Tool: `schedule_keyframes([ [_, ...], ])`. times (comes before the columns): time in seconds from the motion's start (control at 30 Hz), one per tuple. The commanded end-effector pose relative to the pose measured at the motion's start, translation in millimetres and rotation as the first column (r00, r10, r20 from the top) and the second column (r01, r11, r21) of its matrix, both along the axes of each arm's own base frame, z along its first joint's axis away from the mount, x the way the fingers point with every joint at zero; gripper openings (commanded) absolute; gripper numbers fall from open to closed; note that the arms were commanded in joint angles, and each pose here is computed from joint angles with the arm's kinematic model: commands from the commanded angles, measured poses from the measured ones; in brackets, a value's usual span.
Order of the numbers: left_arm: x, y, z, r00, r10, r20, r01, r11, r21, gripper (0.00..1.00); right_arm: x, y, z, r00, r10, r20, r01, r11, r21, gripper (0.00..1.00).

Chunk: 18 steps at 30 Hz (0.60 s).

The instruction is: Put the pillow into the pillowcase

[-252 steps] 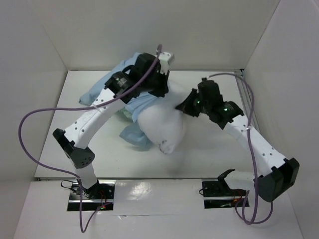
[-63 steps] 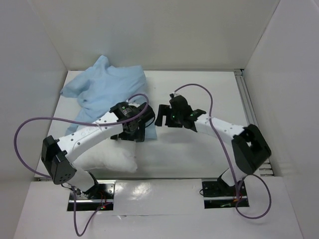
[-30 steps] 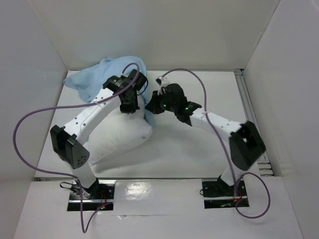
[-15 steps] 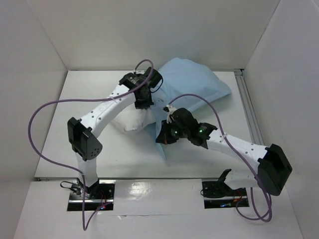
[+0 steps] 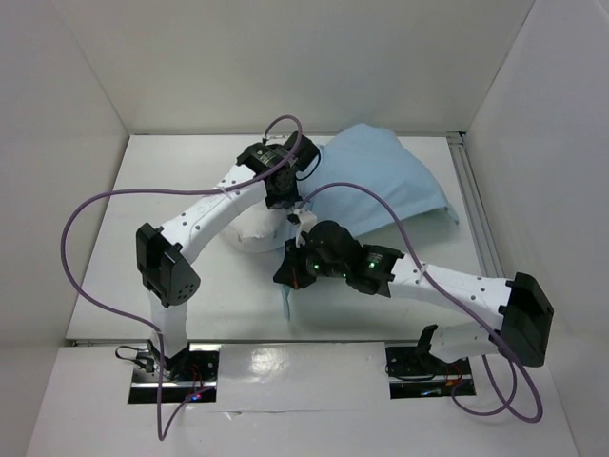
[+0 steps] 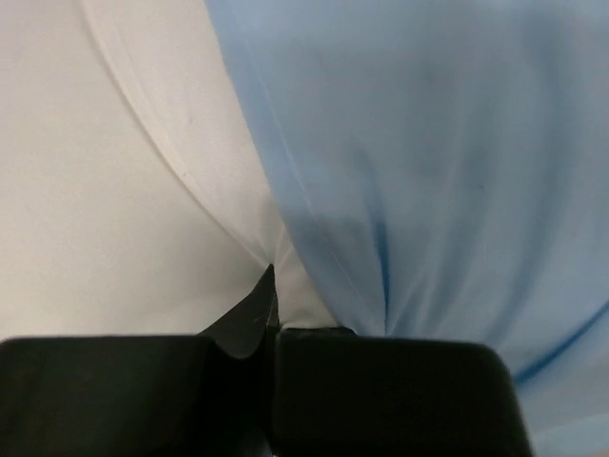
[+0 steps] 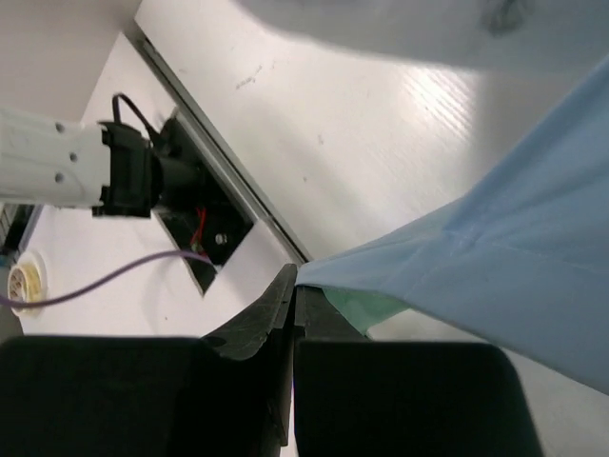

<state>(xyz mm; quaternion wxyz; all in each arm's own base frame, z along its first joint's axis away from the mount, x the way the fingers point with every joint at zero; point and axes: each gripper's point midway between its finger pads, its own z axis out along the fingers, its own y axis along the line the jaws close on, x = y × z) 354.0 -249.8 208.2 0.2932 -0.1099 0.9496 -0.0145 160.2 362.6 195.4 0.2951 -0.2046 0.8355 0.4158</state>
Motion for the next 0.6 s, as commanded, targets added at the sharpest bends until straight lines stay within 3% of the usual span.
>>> schedule_keyframes([
  [0.0, 30.1, -36.8, 34.7, 0.99, 0.0, 0.142, 0.027, 0.982, -0.185, 0.0, -35.2, 9.5, 44.0, 0.996, 0.089, 0.017, -0.091, 0.984, 0.152, 0.0],
  [0.03, 27.9, -38.3, 34.3, 0.989, -0.038, 0.142, 0.063, 0.982, -0.179, 0.0, -26.8, -6.5, 50.0, 0.999, 0.021, 0.029, -0.025, 0.987, 0.157, 0.0],
  [0.1, 15.0, -41.0, 43.6, 0.973, -0.188, 0.134, 0.21, 0.962, -0.175, 0.22, -13.1, -37.9, 29.0, 0.998, -0.069, -0.005, 0.069, 0.995, 0.07, 0.0],
  [0.13, 8.3, -38.7, 41.2, 0.967, -0.224, 0.122, 0.242, 0.956, -0.165, 0.39, -10.7, -57.8, 20.3, 0.993, -0.119, -0.019, 0.12, 0.993, 0.009, 0.0],
  [0.17, -3.3, -32.9, 55.6, 0.951, -0.276, 0.142, 0.297, 0.941, -0.16, 0.68, -1.1, -72.5, 12.9, 0.986, -0.167, -0.016, 0.166, 0.985, -0.036, 0.1],
  [0.2, -7.2, -27.1, 62.0, 0.944, -0.294, 0.151, 0.317, 0.934, -0.163, 0.76, 4.5, -83.6, 11.1, 0.979, -0.205, -0.002, 0.204, 0.976, -0.072, 0.3],
  [0.23, -14.0, -23.2, 69.3, 0.937, -0.31, 0.159, 0.335, 0.928, -0.164, 0.83, 4.5, -96.2, 1.6, 0.974, -0.227, -0.011, 0.224, 0.965, -0.136, 0.66],
  [0.3, -18.9, -4.8, 96.0, 0.925, -0.311, 0.219, 0.351, 0.921, -0.172, 0.87, 10.7, -105.5, 8.9, 0.968, -0.25, 0.013, 0.249, 0.955, -0.162, 0.82],
  [0.37, -18.2, 18.0, 107.2, 0.93, -0.271, 0.248, 0.31, 0.941, -0.137, 0.79, 18.5, -111.1, 13.6, 0.958, -0.287, 0.024, 0.286, 0.938, -0.196, 0.88],
  [0.43, -10.5, 45.4, 114.4, 0.937, -0.21, 0.278, 0.249, 0.962, -0.11, 0.71, 26.0, -118.5, 17.3, 0.94, -0.337, 0.048, 0.339, 0.915, -0.219, 0.88],
  [0.5, 5.3, 63.2, 104.6, 0.945, -0.168, 0.28, 0.2, 0.976, -0.091, 0.71, 28.8, -129.4, 19.4, 0.909, -0.415, 0.033, 0.41, 0.877, -0.251, 0.88],
  [0.53, 21.0, 83.9, 95.9, 0.955, -0.115, 0.274, 0.14, 0.988, -0.073, 0.71, 42.0, -144.3, 13.4, 0.862, -0.503, 0.065, 0.498, 0.814, -0.299, 0.85],
  [0.57, 33.0, 90.8, 72.9, 0.967, -0.093, 0.236, 0.11, 0.992, -0.059, 0.72, 41.0, -158.3, 6.6, 0.832, -0.55, 0.072, 0.537, 0.766, -0.354, 0.71],
])
